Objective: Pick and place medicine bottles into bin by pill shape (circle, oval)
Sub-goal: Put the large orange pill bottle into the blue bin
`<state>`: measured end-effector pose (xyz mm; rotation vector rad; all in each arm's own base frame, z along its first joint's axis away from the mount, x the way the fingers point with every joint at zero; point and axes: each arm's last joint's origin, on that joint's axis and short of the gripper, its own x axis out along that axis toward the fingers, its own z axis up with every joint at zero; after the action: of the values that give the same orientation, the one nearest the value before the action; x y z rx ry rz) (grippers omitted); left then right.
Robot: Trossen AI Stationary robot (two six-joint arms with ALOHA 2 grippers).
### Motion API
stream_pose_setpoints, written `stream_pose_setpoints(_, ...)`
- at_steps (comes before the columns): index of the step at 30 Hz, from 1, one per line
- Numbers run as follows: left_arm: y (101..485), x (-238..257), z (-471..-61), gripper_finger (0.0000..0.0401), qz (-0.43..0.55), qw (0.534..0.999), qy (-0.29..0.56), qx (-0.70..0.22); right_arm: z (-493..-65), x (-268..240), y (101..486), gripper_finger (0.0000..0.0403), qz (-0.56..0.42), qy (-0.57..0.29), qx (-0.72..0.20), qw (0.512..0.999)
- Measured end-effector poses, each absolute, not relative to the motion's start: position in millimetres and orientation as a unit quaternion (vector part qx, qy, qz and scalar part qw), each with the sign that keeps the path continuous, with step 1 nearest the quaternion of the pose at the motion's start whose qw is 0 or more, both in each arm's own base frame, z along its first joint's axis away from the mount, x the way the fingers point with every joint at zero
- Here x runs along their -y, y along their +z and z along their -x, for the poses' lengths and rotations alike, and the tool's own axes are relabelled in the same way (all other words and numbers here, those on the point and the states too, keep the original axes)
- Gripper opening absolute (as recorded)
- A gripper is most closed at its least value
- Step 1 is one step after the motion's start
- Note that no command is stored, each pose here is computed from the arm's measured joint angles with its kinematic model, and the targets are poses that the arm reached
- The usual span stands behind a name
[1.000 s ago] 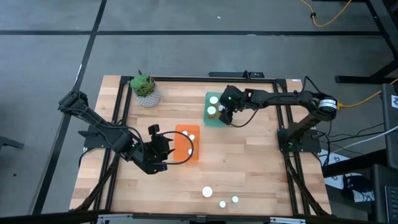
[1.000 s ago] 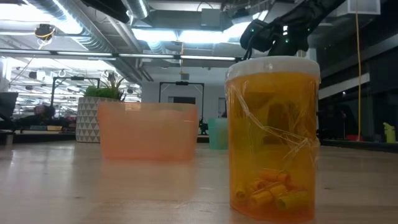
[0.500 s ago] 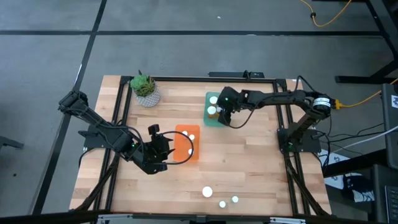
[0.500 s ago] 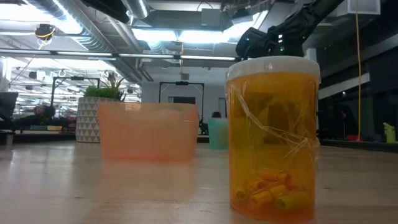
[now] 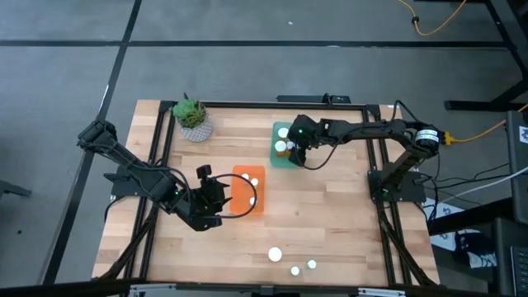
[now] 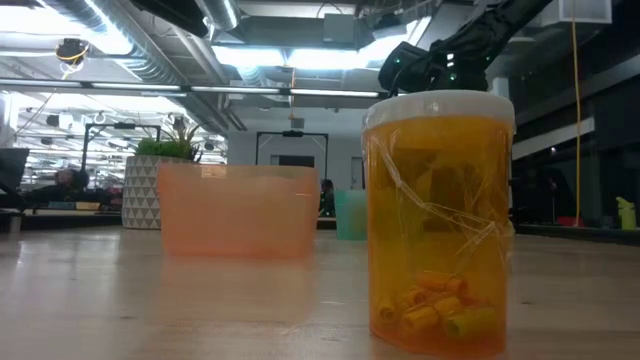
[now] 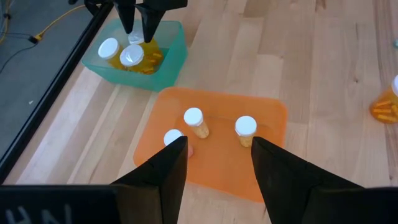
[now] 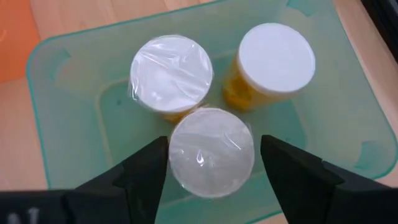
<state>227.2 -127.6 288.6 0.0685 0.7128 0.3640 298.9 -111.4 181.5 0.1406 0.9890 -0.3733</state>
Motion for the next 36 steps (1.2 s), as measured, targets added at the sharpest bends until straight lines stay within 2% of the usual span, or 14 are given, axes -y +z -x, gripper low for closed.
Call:
stream_pose_setpoints(9, 289, 128, -227, 0.0171, -0.033, 0.92, 0.177, -0.347, -297, 111, 184, 0.0274, -0.07, -0.18, -0.47, 0.861)
stream_pose_setpoints(18, 289, 128, -227, 0.0171, -0.034, 0.92, 0.177, -0.347, -285, 96, 229, 0.0275, -0.113, -0.182, -0.395, 0.893)
stream_pose_setpoints(22, 289, 128, -227, 0.0171, -0.034, 0.92, 0.177, -0.347, -279, 67, 251, 0.0275, -0.142, -0.136, -0.367, 0.909)
stream_pose_setpoints(28, 289, 128, -227, 0.0171, -0.034, 0.92, 0.177, -0.347, -267, 10, 273, 0.0275, -0.118, -0.107, -0.348, 0.924)
stream_pose_setpoints(33, 289, 128, -228, 0.0171, -0.028, 0.923, 0.176, -0.342, -251, -27, 271, 0.0275, -0.139, -0.079, -0.4, 0.902)
stream_pose_setpoints(36, 292, 134, -237, 0.0171, 0.006, 0.936, 0.153, -0.316, -240, -42, 265, 0.0275, -0.15, -0.079, -0.451, 0.876)
